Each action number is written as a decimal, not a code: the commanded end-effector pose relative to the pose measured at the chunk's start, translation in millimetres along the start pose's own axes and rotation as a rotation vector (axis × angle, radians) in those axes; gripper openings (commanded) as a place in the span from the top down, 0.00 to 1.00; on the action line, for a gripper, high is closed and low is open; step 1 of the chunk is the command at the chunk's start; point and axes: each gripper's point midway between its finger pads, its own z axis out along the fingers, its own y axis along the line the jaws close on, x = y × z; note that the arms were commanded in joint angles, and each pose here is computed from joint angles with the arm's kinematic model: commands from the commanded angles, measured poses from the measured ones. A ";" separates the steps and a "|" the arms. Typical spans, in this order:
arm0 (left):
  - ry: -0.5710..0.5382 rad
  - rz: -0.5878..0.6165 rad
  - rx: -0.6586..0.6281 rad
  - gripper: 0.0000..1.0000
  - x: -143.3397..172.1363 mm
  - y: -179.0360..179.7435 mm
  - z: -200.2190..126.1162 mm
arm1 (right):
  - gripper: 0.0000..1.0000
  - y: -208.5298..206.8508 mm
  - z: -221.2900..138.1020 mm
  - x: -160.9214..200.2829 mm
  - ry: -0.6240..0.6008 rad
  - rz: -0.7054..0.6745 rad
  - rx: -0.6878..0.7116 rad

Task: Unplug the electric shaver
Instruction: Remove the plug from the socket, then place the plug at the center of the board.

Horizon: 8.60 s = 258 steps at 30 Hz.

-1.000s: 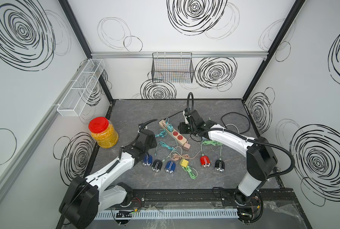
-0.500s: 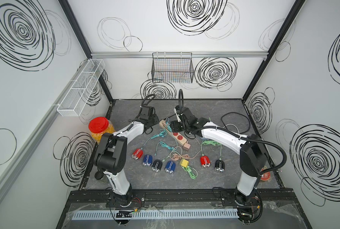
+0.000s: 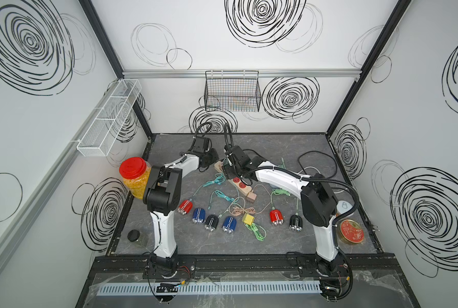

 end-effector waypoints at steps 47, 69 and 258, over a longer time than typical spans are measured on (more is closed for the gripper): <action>0.059 -0.123 0.060 1.00 40.8 18.1 23.8 | 0.64 -7.8 41.9 18.5 -0.070 -0.116 -0.059; 0.046 -0.152 0.049 1.00 39.2 28.4 22.4 | 0.73 -9.1 26.5 3.2 -0.163 -0.135 0.004; -0.210 -0.098 0.151 0.32 -32.6 -1.3 -94.9 | 0.44 48.5 -1.3 98.3 0.325 0.133 -0.365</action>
